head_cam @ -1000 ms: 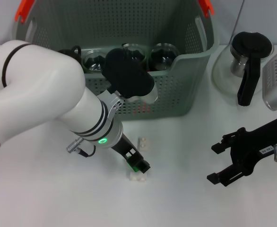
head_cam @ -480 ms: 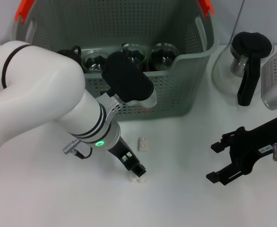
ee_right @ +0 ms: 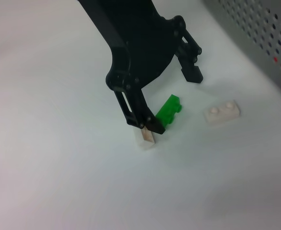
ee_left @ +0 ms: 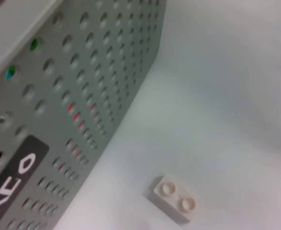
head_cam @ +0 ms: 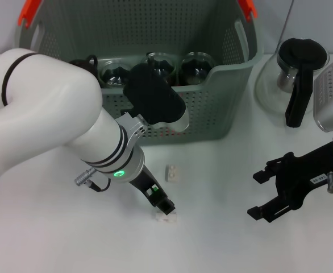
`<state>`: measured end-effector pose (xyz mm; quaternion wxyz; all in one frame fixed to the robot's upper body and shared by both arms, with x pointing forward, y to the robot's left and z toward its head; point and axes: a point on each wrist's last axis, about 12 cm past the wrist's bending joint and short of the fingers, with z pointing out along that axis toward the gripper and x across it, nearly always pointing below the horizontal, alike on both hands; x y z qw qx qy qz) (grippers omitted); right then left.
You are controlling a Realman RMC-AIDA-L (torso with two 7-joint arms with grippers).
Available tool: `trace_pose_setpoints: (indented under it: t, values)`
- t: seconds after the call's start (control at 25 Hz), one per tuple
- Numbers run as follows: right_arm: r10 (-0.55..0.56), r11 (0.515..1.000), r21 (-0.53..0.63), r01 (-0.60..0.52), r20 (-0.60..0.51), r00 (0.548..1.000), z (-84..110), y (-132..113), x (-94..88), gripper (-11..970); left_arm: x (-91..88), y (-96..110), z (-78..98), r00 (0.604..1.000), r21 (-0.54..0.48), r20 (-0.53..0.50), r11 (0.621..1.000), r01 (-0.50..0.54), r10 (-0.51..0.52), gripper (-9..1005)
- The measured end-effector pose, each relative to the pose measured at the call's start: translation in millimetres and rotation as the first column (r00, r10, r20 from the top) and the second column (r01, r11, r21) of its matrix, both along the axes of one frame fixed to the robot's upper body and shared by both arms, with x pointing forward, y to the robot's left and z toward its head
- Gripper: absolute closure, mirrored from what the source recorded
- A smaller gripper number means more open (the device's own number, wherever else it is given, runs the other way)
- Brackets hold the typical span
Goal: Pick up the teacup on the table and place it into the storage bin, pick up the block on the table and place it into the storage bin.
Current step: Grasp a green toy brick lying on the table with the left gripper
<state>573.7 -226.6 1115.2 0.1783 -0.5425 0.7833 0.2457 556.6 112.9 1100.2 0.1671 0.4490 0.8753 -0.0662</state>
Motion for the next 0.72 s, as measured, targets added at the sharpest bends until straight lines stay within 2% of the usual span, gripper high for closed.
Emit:
trace_pose_setpoints:
  t: [0.48, 0.72]
  values:
    - [-0.003, 1.0, 0.0, 0.003, 0.004, 1.0, 0.0, 0.0, 0.6, 14, -0.4, -0.6, -0.1, 1.0, -0.001, -0.003, 1.0, 0.008, -0.008, 132]
    - [-0.004, 1.0, 0.001, 0.004, 0.006, 1.0, 0.2, -0.1, 0.8, 14, -4.1, -4.8, -1.2, 0.999, 0.015, -0.012, 0.999, 0.037, -0.037, 354]
